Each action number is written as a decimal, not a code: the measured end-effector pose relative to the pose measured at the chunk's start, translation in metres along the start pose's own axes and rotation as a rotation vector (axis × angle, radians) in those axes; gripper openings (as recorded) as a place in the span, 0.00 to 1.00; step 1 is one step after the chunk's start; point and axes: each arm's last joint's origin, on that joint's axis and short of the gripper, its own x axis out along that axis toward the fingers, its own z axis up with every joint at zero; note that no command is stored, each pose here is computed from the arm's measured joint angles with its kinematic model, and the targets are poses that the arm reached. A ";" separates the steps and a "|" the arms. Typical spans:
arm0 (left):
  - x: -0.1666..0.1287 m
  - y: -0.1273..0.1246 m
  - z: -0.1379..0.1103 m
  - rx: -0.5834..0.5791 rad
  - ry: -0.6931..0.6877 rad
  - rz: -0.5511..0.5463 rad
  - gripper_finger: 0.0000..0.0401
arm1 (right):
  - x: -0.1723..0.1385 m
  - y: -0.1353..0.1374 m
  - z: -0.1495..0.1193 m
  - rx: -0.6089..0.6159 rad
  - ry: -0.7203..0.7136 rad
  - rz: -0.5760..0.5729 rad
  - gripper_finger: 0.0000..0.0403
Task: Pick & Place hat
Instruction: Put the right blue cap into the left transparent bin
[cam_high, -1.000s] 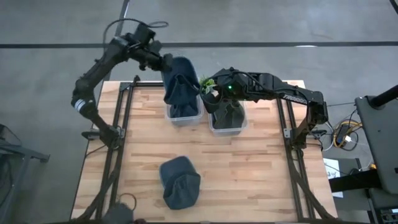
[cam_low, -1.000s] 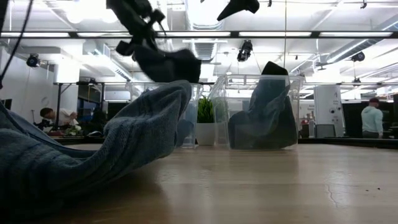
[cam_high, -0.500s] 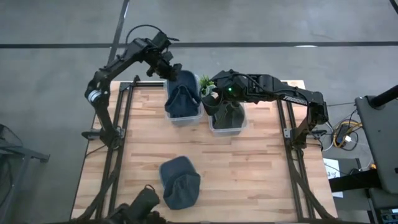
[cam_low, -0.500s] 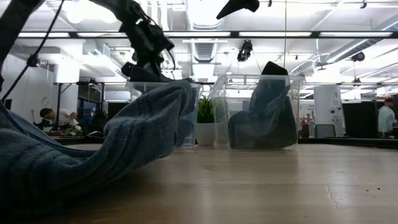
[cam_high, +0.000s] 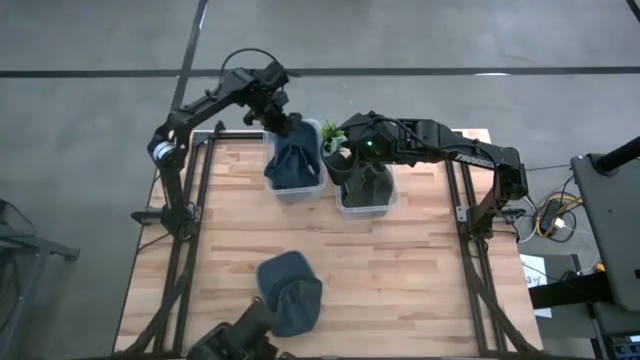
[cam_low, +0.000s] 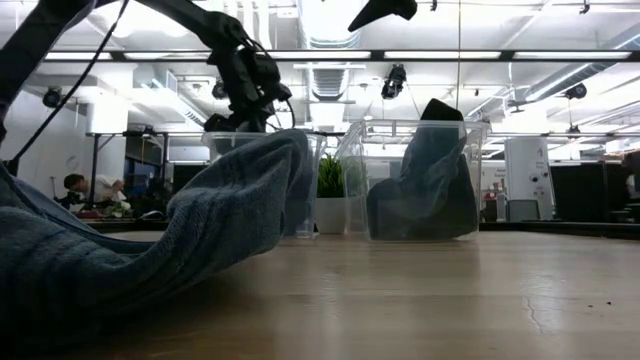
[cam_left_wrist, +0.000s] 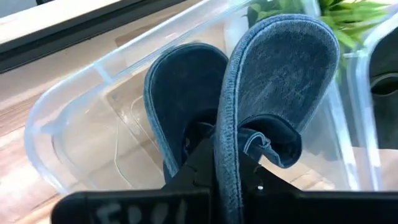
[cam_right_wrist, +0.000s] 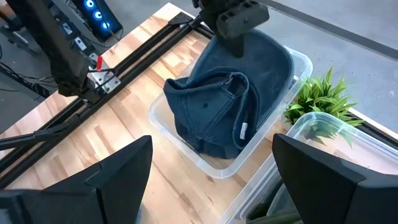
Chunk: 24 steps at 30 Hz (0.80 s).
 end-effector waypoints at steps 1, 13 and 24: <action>0.002 0.000 0.000 0.006 0.003 0.004 0.03 | 0.000 0.000 0.000 0.000 0.000 0.000 0.81; 0.008 -0.011 -0.004 0.091 -0.033 0.118 0.03 | 0.001 0.000 -0.001 -0.002 0.002 -0.002 0.81; 0.009 -0.015 -0.008 0.097 0.000 0.085 0.18 | 0.001 0.000 -0.001 -0.003 0.004 -0.001 0.81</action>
